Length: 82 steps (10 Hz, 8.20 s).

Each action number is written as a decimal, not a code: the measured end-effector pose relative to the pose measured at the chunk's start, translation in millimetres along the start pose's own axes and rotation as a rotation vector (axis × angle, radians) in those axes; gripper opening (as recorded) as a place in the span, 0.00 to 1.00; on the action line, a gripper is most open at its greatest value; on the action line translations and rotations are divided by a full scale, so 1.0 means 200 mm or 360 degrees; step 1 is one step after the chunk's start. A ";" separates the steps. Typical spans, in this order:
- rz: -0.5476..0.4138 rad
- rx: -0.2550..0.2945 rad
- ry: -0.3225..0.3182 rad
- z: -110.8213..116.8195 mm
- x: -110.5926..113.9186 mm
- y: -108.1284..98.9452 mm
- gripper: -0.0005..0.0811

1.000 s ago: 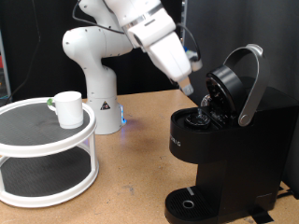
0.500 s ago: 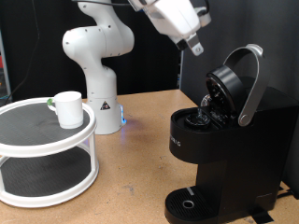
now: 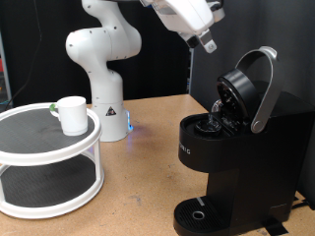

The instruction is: Make a cup of coffee with the keurig machine

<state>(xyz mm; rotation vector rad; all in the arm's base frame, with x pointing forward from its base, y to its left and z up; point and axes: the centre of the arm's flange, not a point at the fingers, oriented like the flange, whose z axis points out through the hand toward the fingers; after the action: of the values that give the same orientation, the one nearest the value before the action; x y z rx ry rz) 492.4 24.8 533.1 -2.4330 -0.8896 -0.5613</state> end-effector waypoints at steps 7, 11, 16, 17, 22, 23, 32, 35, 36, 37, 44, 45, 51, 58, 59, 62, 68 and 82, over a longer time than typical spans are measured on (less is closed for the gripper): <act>-0.0006 0.0036 0.0068 0.22 0.22 -0.30 0.99; 0.0025 -0.0007 0.0088 0.32 0.32 -0.48 0.99; 0.0025 -0.0026 0.0045 0.43 0.37 -0.59 0.51; 0.0021 -0.0038 0.0015 0.46 0.38 -0.59 0.34; 0.0052 -0.0063 -0.0063 0.57 0.45 -0.54 0.01; 0.0055 -0.0064 -0.0062 0.57 0.45 -0.53 0.01; -0.0088 -0.0063 -0.0188 0.36 0.36 -0.38 0.01; -0.0084 -0.0167 -0.0299 0.32 0.34 -0.34 0.01; -0.0087 -0.0188 -0.0325 0.30 0.33 -0.31 0.01; -0.0085 -0.0210 -0.0351 0.28 0.31 -0.28 0.01; -0.0050 -0.0293 -0.0490 0.29 0.12 0.00 0.01; -0.0043 -0.0296 -0.0498 0.34 0.11 0.03 0.01; -0.0087 -0.0285 -0.0518 0.48 0.05 0.12 0.01; -0.0171 -0.0309 -0.0528 0.50 -0.02 0.15 0.01; -0.0189 -0.0328 -0.0546 0.51 -0.04 0.15 0.01; -0.0229 -0.0382 -0.0568 0.52 -0.12 0.17 0.01; -0.0203 -0.0395 -0.0524 0.51 -0.15 0.16 0.01; -0.0367 0.0002 -0.0513 0.29 -0.15 0.06 0.01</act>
<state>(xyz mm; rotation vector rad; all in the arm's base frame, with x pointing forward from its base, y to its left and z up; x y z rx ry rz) 490.8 35.0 466.7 -2.4771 -1.3124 -0.2467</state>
